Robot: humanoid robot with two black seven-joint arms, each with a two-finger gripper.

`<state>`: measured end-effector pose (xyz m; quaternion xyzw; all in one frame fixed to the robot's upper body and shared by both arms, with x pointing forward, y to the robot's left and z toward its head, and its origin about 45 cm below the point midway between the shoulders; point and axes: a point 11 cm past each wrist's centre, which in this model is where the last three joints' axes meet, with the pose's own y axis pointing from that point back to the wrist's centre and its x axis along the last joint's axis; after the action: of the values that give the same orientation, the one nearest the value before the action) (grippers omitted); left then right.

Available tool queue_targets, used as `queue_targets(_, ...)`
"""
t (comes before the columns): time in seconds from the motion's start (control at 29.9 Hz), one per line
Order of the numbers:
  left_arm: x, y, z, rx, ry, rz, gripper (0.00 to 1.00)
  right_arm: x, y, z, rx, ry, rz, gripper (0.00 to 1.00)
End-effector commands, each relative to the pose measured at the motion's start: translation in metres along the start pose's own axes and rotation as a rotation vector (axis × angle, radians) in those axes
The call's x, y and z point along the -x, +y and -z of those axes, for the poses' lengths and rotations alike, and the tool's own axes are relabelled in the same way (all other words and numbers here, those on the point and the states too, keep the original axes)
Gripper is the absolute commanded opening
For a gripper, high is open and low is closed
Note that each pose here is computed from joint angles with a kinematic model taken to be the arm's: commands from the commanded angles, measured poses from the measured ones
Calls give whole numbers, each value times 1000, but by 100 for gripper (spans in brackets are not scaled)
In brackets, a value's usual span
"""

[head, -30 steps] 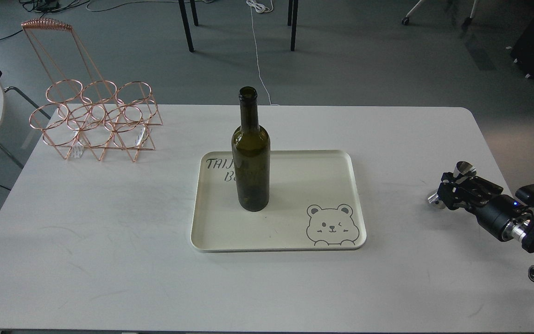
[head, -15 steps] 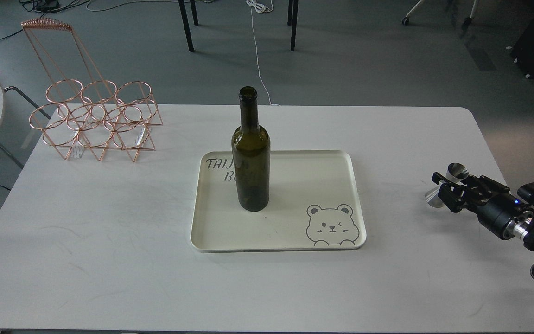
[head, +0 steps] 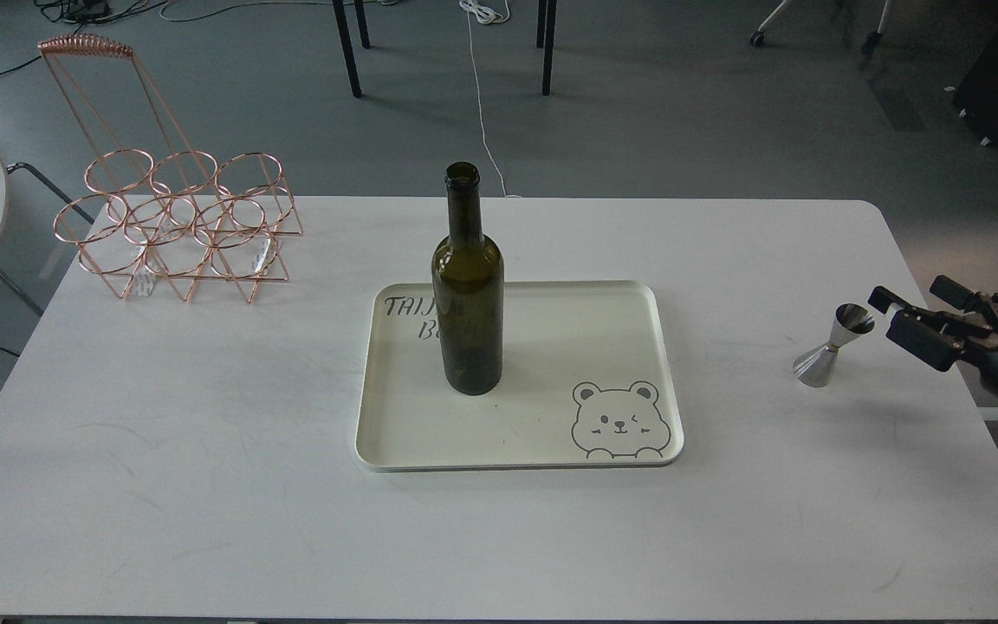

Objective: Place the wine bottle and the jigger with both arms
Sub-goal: 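Release the jigger and withdraw the right gripper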

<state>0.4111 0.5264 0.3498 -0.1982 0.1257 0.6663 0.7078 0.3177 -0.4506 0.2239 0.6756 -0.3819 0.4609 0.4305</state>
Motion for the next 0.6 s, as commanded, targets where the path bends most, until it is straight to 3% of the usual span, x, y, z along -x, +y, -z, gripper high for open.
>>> queue_targets(0.0, 13, -1, -21, -35, -148, 52, 98, -59, -20, 2, -1, -1, -148, 96)
queue_targets(0.07, 23, 0, -34, -56, -252, 88, 98, -92, -31, -3, 25, -28, -250, 96)
queue_targets(0.17, 42, 2, -42, -95, -387, 154, 98, -100, -69, 10, 6, -240, -279, 96)
queue_targets(0.3, 79, 2, -51, -126, -540, 271, 98, -124, -88, 10, 7, -385, -336, 98)
queue_targets(0.57, 150, 0, -19, -203, -861, 530, 98, -141, -117, 1, -12, -765, -422, 98)
